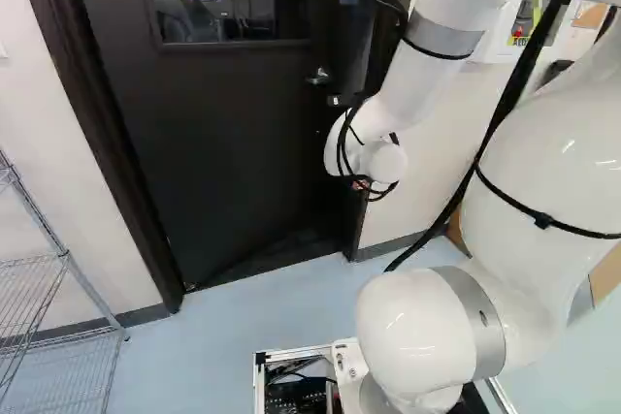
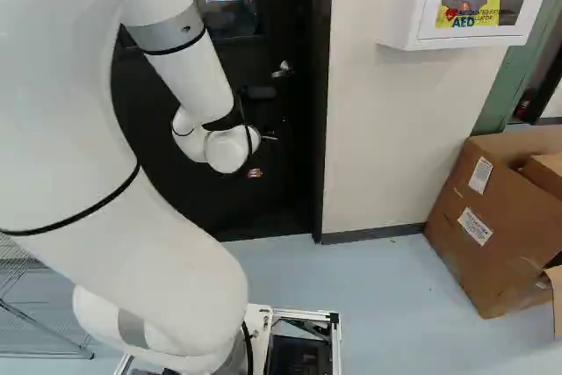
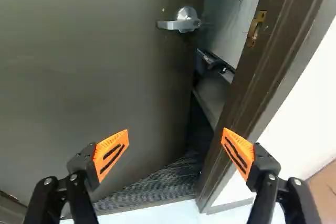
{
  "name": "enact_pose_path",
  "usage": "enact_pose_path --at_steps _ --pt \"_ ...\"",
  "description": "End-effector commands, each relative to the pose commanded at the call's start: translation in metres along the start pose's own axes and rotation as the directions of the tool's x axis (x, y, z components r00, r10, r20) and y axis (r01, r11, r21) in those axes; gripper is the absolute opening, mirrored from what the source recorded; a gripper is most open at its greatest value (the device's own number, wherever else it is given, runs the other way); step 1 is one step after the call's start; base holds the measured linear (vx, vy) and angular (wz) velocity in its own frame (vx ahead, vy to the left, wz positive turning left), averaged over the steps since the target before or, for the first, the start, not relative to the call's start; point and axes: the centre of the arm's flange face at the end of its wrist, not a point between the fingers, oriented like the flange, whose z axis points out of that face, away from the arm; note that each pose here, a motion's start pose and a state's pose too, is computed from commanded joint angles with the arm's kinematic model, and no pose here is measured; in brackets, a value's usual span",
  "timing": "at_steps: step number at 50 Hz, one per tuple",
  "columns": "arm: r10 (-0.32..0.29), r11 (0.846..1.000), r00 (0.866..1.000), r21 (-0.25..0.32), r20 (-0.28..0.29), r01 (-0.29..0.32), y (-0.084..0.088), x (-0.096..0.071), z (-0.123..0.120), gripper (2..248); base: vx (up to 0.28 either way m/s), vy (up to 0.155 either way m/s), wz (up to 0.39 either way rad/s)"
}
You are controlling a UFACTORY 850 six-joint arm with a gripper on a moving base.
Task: Open the door and move inside
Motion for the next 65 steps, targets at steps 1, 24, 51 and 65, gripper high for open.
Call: enact_pose_path --at_steps 1,24,51,65 --pt "0.000 1.000 1.000 0.000 0.000 0.000 0.0000 -0.0002 -0.0007 247 0.000 0.000 0.000" --pt "0.000 1.000 1.000 0.000 0.000 0.000 0.0000 -0.0009 -0.0030 247 0.000 0.000 0.000" --pt "0.000 1.000 1.000 0.000 0.000 0.000 0.0000 -0.0009 -0.0030 247 0.012 0.001 0.000" --pt "0.000 1.000 1.000 0.000 0.000 0.000 0.0000 -0.0009 -0.0030 247 0.086 0.029 -0.013"
